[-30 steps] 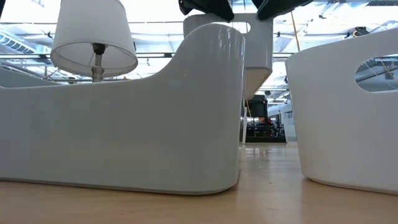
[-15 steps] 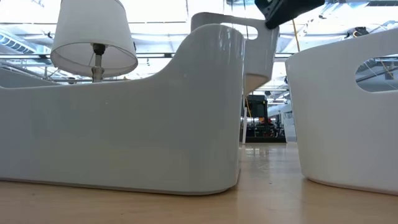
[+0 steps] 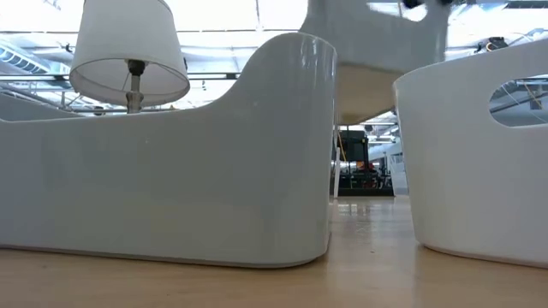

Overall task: Stack baskets by color
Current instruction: Stack the top gray bin on the bottom right gray bin

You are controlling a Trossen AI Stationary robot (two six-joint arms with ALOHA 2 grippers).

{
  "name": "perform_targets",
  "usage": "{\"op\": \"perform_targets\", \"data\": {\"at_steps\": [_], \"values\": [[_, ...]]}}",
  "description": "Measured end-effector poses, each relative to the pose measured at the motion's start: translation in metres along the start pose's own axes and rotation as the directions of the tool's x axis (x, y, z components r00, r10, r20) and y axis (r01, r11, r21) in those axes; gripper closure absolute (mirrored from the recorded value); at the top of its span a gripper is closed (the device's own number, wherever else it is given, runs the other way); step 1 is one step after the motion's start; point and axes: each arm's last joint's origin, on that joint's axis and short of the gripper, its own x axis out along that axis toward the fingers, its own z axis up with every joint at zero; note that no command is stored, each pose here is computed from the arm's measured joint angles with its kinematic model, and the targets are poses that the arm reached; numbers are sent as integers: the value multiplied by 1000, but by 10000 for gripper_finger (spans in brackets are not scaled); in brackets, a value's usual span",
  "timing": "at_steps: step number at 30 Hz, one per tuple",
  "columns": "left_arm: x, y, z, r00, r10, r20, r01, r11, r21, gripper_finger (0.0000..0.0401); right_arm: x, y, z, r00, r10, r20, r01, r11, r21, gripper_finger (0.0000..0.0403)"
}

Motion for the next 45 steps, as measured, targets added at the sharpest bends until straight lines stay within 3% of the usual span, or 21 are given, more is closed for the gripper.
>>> {"op": "perform_targets", "data": {"at_steps": [6,10,14,20,25,30,45], "values": [[9,3,2,1000,13,14,-14,998,60,256,-3,15,1,999,39,12,-39,999,-4,401],[21,-1,6,999,16,43,-22,991,131,259,-3,18,2,999,47,21,-48,999,18,401],[29,-3,6,999,-2,41,-6,981,195,231,-3,18,2,999,47,20,-48,998,49,401],[39,4,3,1000,-7,22,3,983,184,169,-3,18,2,999,47,18,-49,996,75,401],[43,12,1,998,-63,26,57,985,165,160,-3,18,2,999,47,18,-49,995,91,401],[55,14,-3,994,-109,16,105,977,185,191,-3,18,2,999,47,19,-49,995,89,401],[66,13,-5,994,-106,24,95,954,283,330,-3,18,2,999,48,18,-49,996,81,401]]}}
